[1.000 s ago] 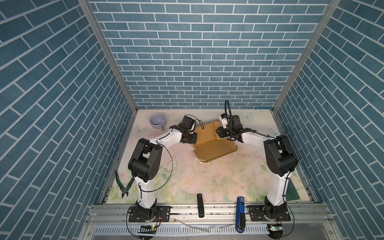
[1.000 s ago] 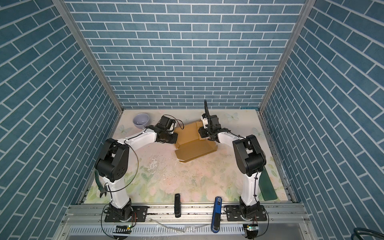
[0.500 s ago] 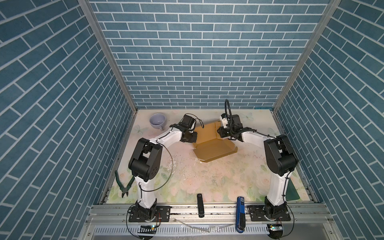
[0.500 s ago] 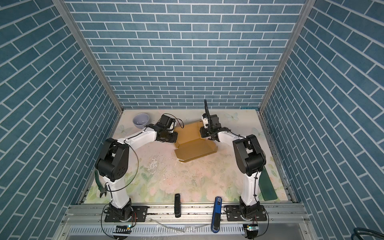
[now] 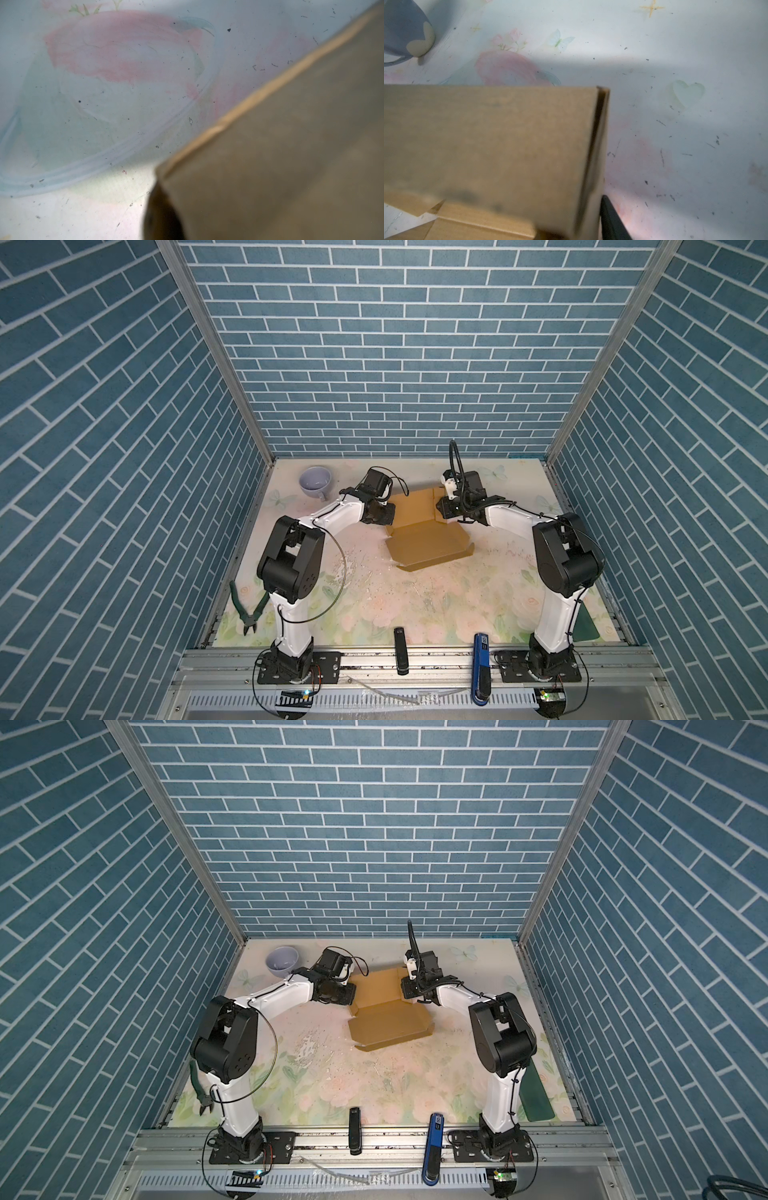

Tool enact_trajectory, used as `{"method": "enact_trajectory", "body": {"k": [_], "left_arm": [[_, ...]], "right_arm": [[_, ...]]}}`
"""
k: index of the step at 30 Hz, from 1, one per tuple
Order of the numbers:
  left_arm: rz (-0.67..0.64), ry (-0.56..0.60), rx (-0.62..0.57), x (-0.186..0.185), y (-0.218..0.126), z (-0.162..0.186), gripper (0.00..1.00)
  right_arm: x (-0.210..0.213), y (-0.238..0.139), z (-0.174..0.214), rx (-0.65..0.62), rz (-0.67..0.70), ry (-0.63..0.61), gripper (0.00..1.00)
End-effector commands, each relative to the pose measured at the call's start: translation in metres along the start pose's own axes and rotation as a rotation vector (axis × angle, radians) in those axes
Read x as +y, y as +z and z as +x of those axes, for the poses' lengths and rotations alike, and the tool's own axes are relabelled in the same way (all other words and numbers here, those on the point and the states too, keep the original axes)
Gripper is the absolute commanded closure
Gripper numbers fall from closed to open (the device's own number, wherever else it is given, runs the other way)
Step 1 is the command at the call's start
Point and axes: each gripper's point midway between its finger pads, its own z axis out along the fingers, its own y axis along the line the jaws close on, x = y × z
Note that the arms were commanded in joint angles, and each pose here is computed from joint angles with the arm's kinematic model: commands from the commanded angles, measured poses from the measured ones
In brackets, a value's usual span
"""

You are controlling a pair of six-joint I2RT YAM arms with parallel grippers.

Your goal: Fold the paper box

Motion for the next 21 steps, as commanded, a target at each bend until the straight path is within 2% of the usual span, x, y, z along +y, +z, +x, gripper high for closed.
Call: {"method": "enact_trajectory", "body": {"k": [1, 11, 15, 21], "left_arm": [[0.134, 0.039, -0.07, -0.034, -0.014, -0.016, 0.95], [0.142, 0.019, -0.065, -0.034, -0.012, -0.011, 0.95], [0.127, 0.008, -0.058, -0.031, -0.011, -0.012, 0.95], [0.104, -0.03, -0.042, -0.026, -0.008, -0.016, 0.94]], "right_arm": [[0.015, 0.006, 0.015, 0.028, -0.015, 0.01, 0.67], [0.006, 0.021, 0.019, 0.035, 0.075, 0.033, 0.77], [0.006, 0.02, 0.025, 0.074, 0.101, -0.001, 0.83], [0.007, 0.015, 0.03, 0.15, 0.152, -0.062, 0.84]]}}
